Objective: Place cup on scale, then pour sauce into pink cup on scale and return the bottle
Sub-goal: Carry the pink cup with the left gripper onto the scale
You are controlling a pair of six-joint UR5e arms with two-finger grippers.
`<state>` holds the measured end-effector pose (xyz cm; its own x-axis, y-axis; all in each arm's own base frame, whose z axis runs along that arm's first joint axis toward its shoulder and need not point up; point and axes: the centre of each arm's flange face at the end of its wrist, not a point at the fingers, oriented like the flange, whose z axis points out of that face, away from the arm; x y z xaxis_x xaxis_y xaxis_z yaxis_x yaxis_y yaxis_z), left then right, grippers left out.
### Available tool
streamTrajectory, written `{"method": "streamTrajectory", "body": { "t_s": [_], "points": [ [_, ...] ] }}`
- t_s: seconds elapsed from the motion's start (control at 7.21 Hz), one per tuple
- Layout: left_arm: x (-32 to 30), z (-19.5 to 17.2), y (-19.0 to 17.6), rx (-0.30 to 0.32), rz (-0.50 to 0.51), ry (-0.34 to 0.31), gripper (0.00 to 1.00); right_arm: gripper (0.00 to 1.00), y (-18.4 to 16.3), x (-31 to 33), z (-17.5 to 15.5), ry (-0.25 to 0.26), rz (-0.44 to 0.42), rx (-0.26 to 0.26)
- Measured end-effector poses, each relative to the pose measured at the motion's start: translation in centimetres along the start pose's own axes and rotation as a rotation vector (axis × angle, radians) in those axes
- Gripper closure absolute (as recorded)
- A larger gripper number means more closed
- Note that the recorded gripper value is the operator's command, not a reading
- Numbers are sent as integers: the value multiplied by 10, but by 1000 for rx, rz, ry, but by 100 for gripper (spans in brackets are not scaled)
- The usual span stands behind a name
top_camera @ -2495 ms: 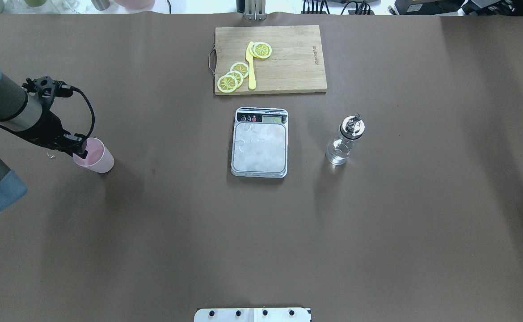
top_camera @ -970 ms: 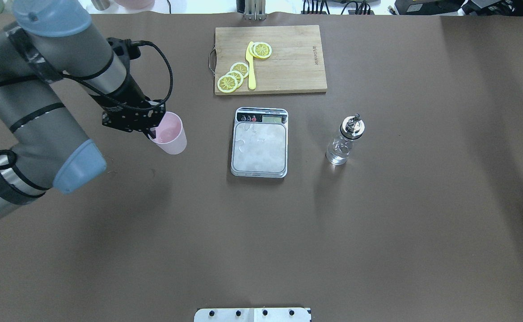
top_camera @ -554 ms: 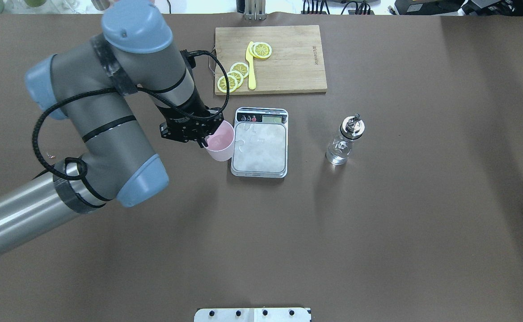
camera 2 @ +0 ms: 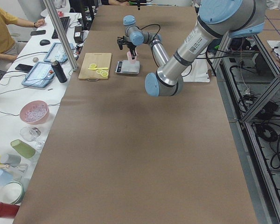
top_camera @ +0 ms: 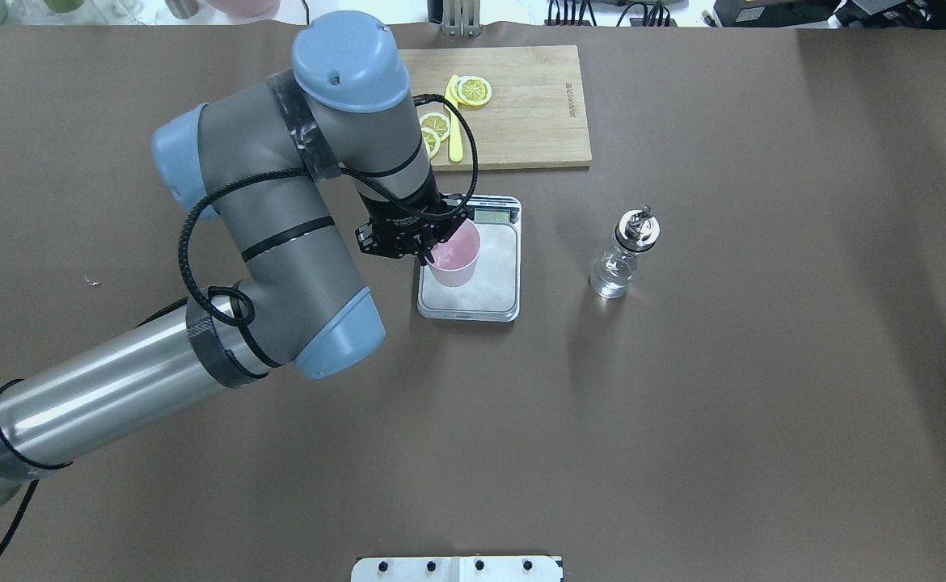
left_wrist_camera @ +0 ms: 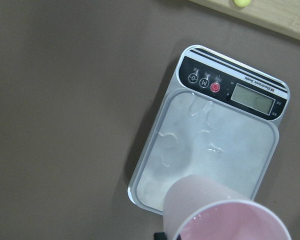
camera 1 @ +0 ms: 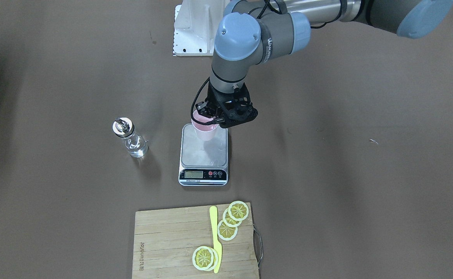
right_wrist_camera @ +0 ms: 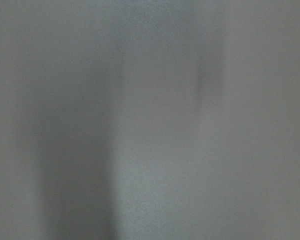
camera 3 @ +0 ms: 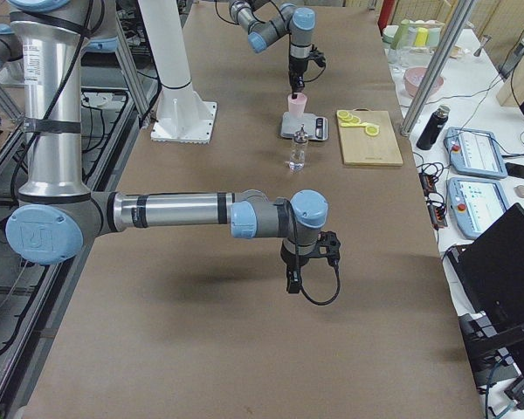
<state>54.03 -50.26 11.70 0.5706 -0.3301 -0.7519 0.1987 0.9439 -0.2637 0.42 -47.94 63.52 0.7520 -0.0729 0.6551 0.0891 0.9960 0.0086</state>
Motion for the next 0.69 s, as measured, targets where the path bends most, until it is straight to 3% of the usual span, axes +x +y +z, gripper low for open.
{"method": "streamTrajectory", "body": {
  "t_s": [0.69],
  "points": [
    [7, 30, 4, 37, 18, -5, 100, 0, -1, -1, -1, 0, -1, 1]
  ]
}}
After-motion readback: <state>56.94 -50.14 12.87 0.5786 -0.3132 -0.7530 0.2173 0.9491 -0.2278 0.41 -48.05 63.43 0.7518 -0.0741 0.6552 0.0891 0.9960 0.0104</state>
